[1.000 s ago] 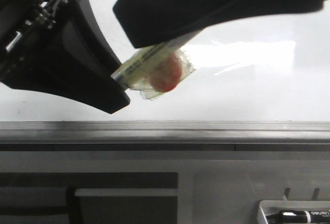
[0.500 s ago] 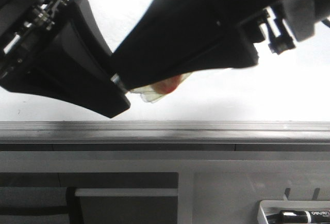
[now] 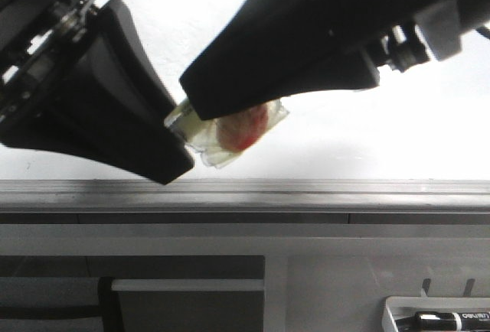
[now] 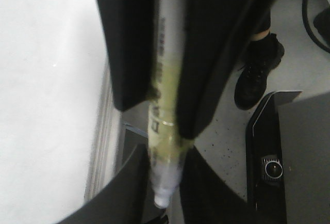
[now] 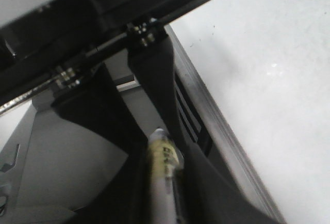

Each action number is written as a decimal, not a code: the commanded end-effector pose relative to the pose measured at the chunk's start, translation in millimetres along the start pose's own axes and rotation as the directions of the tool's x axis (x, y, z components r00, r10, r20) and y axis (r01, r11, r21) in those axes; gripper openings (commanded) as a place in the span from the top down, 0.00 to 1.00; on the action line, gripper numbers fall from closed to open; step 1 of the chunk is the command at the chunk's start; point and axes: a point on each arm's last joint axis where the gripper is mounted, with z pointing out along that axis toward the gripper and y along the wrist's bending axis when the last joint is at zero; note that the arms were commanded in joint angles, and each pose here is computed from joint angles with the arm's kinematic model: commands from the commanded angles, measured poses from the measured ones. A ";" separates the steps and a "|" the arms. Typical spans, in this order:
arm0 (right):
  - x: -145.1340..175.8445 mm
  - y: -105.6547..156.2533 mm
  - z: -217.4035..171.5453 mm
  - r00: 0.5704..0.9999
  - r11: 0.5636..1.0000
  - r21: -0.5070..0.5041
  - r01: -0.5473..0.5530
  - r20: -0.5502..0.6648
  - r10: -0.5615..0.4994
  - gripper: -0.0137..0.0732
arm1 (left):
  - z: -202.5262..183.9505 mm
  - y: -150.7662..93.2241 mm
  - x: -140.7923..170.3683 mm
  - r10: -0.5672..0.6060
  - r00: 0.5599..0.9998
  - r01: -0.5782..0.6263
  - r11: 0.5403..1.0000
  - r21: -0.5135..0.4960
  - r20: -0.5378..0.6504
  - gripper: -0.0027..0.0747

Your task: Write number 5 on whiteboard

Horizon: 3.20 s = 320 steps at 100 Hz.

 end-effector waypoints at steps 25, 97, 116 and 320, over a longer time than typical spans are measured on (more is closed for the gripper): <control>-15.4 2.0 -19.4 0.994 0.999 0.028 -0.027 0.103 0.024 0.91 | -48.5 2.5 -24.2 -0.066 0.973 0.101 0.983 -0.154 0.220 0.35; -24.3 -14.7 -45.8 0.964 0.958 0.275 -0.088 0.265 0.012 0.89 | -133.2 -48.7 74.6 -0.286 0.571 0.735 0.596 -0.324 0.769 0.99; -48.2 -28.0 -25.9 0.959 0.947 0.291 -0.133 0.281 0.049 0.89 | -133.0 -48.8 74.6 -0.288 0.572 0.734 0.597 -0.323 0.768 0.99; -46.9 -36.8 -65.1 0.944 0.916 0.344 -0.208 0.316 0.096 0.89 | -129.9 -51.3 74.5 -0.322 0.574 0.732 0.613 -0.297 0.753 0.99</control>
